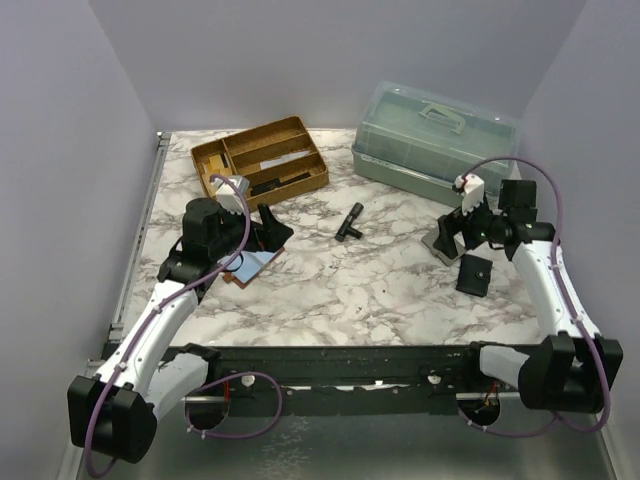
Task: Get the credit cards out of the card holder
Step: Pick up the card holder from the center of the board.
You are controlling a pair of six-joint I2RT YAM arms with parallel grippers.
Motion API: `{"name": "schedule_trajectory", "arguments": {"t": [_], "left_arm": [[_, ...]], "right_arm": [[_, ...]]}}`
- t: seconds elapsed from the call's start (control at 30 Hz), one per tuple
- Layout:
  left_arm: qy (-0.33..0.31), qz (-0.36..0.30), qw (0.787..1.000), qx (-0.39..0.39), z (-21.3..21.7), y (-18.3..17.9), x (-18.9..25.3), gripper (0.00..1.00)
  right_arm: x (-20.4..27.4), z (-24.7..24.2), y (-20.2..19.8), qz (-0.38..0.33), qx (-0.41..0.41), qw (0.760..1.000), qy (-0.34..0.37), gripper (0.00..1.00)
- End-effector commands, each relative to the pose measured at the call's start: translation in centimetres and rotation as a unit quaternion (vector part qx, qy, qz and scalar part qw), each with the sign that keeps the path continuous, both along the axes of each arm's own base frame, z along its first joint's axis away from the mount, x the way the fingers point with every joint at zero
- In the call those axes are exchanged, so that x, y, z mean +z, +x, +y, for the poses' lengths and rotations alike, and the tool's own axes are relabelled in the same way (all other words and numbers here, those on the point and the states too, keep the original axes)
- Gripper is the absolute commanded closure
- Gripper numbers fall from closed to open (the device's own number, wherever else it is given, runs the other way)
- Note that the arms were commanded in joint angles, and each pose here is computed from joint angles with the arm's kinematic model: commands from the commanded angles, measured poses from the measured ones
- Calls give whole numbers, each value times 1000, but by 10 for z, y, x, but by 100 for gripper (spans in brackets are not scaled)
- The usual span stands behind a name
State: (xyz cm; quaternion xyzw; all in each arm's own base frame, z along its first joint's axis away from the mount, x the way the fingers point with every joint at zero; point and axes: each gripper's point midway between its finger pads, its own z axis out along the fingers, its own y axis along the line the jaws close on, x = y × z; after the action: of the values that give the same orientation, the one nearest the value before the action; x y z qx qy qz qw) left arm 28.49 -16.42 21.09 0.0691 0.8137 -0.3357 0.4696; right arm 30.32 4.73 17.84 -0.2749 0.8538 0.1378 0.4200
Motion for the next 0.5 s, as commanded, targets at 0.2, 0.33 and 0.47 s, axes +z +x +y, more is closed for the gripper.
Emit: {"name": "schedule_trajectory", "arguments": {"t": [0.2,0.33,0.47], "left_arm": [[14,-35,999,17,11,-2,7,1],[11,-32,999,14,9,-3,7,1],[11,-31,999,13,9,-4,6,1]], "right_arm": [[-110,-36,0,91,3,991,-103,1],[-129,-53,10,108,-23,985,-136,1],[-124,-53,18,107,-31,988,-111,1]]}}
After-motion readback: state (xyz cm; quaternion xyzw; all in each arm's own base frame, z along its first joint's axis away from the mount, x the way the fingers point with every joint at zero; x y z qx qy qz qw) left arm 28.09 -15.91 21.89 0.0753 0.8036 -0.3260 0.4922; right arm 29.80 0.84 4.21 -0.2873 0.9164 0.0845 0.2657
